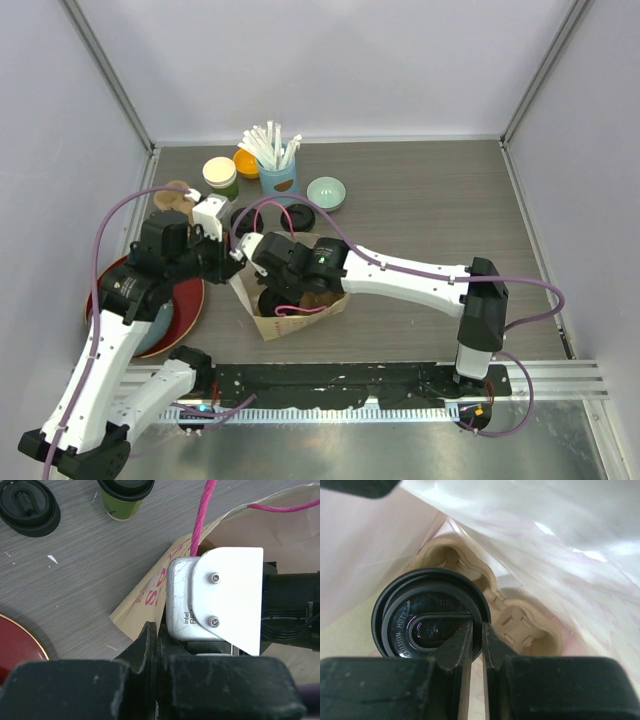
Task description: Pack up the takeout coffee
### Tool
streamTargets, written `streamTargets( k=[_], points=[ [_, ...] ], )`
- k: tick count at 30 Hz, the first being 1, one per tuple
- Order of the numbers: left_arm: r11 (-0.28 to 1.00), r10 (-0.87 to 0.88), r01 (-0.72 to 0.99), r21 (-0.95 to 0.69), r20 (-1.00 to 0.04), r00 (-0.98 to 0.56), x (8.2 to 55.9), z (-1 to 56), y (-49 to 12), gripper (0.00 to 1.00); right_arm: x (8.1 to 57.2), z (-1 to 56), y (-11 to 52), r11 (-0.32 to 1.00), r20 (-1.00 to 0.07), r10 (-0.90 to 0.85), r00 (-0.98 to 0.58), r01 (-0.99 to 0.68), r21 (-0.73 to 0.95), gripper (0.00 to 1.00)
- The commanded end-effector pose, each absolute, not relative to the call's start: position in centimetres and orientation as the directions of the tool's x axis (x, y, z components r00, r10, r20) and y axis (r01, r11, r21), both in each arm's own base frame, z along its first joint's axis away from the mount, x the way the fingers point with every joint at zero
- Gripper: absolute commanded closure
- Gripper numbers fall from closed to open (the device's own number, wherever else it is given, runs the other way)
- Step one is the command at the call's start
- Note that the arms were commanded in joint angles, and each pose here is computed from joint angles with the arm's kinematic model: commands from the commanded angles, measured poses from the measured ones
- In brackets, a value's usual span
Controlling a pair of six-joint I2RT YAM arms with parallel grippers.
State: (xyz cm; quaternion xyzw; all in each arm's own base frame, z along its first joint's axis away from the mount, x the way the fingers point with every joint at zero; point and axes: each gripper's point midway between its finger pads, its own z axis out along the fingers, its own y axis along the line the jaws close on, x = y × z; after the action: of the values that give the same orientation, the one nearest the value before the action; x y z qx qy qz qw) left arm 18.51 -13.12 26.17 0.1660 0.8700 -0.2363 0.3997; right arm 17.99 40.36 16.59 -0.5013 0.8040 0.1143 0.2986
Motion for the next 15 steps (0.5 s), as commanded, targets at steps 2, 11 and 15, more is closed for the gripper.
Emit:
streamTargets(
  k=[2, 11, 15],
  points=[
    [0.77, 0.066, 0.555, -0.316, -0.825, -0.561, 18.2, 28.6, -14.8, 1.0, 18.9, 16.8, 39.9, 0.523, -0.575, -0.731, -0.367, -0.842, -0.128, 0.78],
    [0.791, 0.11, 0.539, -0.291, -0.798, -0.592, 17.6, 26.5, -13.9, 1.0, 19.1, 23.1, 41.1, 0.53, -0.729, -0.61, -0.31, -0.844, -0.085, 0.54],
    [0.795, 0.118, 0.537, -0.282, -0.797, -0.592, 17.7, 26.5, -13.8, 1.0, 19.1, 25.5, 41.3, 0.525, -0.778, -0.561, -0.283, -0.848, -0.069, 0.46]
  ],
)
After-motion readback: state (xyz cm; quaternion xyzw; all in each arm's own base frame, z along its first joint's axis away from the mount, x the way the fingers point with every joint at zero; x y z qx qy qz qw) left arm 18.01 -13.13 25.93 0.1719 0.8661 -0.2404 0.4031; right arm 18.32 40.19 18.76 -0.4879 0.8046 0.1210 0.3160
